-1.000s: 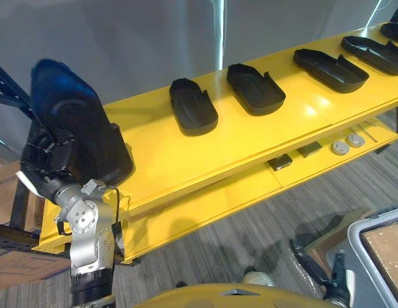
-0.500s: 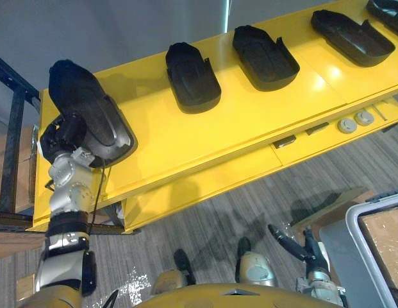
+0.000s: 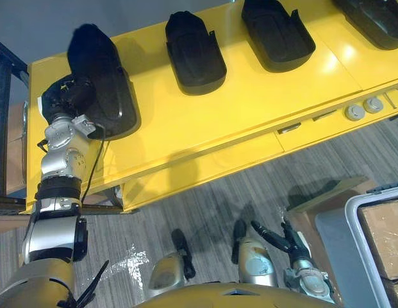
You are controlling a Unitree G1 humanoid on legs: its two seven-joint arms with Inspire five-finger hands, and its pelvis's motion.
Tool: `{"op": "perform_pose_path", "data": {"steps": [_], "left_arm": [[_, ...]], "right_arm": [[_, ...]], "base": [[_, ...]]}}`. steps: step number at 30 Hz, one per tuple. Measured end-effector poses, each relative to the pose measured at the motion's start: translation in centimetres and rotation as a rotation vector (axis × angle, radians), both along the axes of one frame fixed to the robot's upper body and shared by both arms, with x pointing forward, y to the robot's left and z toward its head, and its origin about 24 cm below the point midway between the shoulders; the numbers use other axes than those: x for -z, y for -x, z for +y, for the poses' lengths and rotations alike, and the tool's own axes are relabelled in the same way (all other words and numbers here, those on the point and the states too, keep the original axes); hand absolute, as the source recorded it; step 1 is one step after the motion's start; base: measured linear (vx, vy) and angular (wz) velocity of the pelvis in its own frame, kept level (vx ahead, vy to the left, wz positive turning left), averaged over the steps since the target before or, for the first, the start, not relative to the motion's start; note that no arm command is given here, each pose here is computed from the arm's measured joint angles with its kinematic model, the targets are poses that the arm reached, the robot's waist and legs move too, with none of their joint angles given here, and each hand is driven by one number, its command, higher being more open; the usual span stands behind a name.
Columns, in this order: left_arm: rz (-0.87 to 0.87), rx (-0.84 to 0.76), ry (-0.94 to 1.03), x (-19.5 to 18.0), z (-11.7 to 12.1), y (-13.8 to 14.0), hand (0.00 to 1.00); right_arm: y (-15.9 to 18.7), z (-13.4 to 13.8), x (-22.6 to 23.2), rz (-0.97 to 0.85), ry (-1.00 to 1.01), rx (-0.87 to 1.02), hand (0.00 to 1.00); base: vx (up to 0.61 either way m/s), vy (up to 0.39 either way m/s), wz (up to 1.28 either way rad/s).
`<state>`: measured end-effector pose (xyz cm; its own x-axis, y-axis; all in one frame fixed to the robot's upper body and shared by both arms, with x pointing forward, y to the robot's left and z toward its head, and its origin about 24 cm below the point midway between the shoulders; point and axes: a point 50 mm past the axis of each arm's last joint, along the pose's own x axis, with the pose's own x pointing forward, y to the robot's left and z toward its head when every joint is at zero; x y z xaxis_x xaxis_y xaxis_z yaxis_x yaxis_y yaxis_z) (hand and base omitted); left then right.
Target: Walk over and take three plastic housings, then place them on the shelf
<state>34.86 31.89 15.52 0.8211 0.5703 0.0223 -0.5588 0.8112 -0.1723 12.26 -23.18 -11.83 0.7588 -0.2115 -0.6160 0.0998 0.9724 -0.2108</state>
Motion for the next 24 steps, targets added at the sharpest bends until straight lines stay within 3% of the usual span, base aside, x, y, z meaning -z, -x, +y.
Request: {"op": "perform_pose_path", "data": {"steps": [12, 24], "left_arm": [[0.119, -0.048, -0.023, 1.0, 0.6, -0.3, 1.00], [0.086, -0.090, 0.098, 1.6, 0.2, -0.2, 1.00]], "right_arm": [[0.6, 0.2, 0.4, 0.024, -0.007, 0.009, 1.00], [4.2, 1.4, 1.5, 0.087, -0.035, 0.096, 1.00]], "base": [[-0.01, 0.002, -0.07], [0.05, 0.016, -0.04]]}}
